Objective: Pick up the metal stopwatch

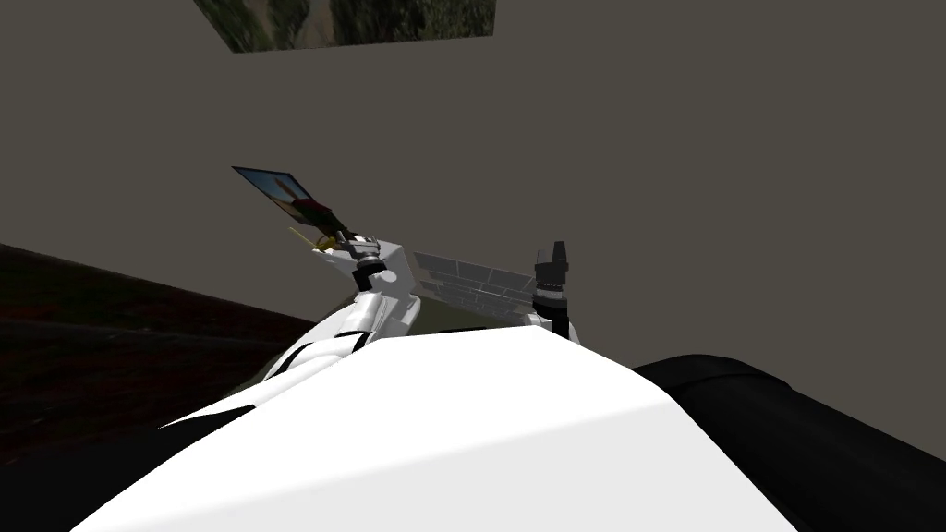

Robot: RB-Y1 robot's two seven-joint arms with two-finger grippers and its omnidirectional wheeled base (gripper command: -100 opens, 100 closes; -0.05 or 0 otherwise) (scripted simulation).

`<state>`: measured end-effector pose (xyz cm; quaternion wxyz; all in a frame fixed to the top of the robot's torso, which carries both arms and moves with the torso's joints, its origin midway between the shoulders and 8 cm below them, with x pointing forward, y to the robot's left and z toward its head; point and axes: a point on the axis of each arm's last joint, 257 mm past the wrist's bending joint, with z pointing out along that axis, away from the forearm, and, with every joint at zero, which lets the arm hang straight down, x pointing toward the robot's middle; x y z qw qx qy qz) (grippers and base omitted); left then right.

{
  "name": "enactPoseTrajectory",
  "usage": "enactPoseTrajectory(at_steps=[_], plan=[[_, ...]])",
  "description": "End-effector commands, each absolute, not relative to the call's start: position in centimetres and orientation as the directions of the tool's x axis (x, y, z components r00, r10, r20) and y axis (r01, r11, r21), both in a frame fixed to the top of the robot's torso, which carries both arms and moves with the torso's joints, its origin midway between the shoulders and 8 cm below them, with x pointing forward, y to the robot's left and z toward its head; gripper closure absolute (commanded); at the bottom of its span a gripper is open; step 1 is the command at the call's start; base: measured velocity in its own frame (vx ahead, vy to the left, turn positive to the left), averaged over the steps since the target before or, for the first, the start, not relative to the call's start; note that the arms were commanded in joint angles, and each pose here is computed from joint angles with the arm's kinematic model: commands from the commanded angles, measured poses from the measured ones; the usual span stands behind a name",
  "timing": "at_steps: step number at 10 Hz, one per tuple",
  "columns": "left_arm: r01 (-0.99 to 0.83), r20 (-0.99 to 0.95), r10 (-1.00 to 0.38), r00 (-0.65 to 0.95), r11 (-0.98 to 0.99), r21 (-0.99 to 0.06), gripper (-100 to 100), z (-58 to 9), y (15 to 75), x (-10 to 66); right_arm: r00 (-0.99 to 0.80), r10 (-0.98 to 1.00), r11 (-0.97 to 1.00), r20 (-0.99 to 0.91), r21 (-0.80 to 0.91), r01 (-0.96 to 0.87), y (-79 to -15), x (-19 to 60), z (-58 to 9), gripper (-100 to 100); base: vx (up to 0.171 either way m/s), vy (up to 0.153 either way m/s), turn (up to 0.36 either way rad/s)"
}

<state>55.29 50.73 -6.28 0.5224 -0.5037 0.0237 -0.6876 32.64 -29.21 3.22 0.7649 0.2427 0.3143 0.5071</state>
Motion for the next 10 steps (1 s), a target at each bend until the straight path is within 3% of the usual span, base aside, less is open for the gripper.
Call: enactPoseTrajectory(at_steps=[1,4,5,6,10], plan=[[0.722,0.724,-0.688,0.062,-0.470,-0.508,-100,-6.3,53.2,55.4,0.288,0.928,0.368,-0.235,0.690,-0.623,-29.2,32.6,3.2,0,0.042,0.001,-0.084],[0.738,0.772,-0.630,0.088,-0.480,-0.475,-100,-7.7,55.3,55.3,0.288,0.928,0.368,-0.235,0.690,-0.623,-29.2,32.6,3.2,0,0.049,0.013,-0.059],[0.768,0.812,-0.579,0.070,-0.489,-0.415,-100,-7.2,56.7,55.2,0.288,0.928,0.368,-0.235,0.690,-0.623,-29.2,32.6,3.2,0,0.061,0.008,-0.083],[0.759,0.815,-0.572,0.096,-0.487,-0.431,-100,-8.5,57.0,55.2,0.288,0.928,0.368,-0.235,0.690,-0.623,-29.2,32.6,3.2,0,0.050,0.019,-0.040],[0.822,0.916,-0.391,0.088,-0.490,-0.289,-100,-10.8,61.0,54.5,0.288,0.928,0.368,-0.235,0.690,-0.623,-29.2,32.6,3.2,0,0.079,0.029,-0.063]])
